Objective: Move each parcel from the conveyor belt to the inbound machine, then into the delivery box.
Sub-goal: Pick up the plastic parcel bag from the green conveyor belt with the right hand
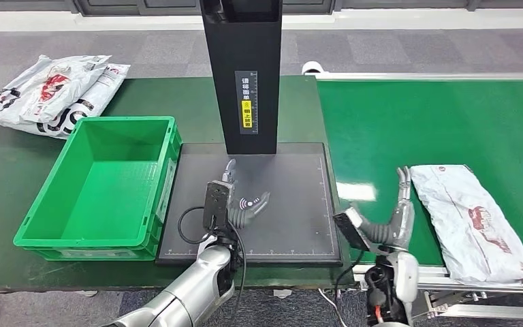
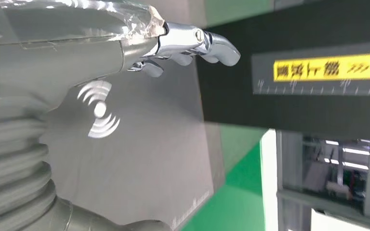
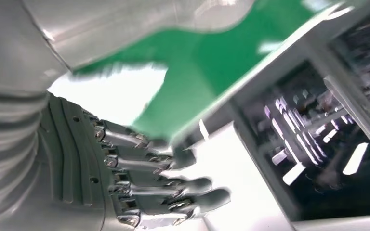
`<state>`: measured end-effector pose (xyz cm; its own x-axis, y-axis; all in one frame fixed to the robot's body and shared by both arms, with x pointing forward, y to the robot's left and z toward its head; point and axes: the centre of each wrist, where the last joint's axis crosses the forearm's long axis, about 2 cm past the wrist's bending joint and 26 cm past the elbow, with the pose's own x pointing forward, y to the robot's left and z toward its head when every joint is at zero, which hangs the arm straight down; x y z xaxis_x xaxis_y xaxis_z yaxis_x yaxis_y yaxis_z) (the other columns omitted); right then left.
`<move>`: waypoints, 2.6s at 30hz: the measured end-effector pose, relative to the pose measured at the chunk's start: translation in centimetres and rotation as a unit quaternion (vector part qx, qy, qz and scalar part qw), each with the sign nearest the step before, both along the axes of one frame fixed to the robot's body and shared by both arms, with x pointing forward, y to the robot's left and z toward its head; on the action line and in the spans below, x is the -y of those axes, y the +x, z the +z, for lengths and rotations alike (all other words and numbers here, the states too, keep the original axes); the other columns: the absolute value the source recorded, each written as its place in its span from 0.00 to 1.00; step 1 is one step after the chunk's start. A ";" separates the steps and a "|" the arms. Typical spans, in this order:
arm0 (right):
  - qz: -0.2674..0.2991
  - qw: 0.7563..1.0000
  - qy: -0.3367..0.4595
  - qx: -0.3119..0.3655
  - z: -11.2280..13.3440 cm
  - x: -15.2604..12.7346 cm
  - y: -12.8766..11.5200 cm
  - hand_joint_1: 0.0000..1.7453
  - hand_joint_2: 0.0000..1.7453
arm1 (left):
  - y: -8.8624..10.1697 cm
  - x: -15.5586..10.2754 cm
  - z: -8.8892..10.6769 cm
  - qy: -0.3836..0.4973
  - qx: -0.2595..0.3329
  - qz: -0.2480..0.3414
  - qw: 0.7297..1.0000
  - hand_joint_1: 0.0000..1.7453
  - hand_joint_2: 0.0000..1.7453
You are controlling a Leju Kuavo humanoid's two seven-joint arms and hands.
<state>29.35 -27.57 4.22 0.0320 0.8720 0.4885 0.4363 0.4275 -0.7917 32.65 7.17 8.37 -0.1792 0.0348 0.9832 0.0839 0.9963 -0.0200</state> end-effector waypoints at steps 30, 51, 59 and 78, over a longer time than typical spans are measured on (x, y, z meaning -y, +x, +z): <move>-0.317 0.863 -0.056 -0.389 -5.2 8.9 -1.8 0.00 1.00 | 1.0 -2.6 -1.0 0.077 0.003 -0.005 0.997 0.00 1.00; -0.242 0.808 -0.099 -0.528 -6.3 9.0 -2.1 1.00 1.00 | 1.2 -2.8 -1.0 0.084 0.006 -0.020 0.996 0.00 1.00; -0.208 0.895 -0.084 -0.385 -5.6 8.6 -1.6 1.00 1.00 | 1.3 -3.0 -1.0 0.090 0.008 -0.005 0.996 0.00 1.00; -0.109 0.966 -0.023 -0.235 -4.1 7.0 -0.2 1.00 1.00 | 1.2 -3.4 -1.1 0.116 0.020 0.015 0.993 0.00 1.00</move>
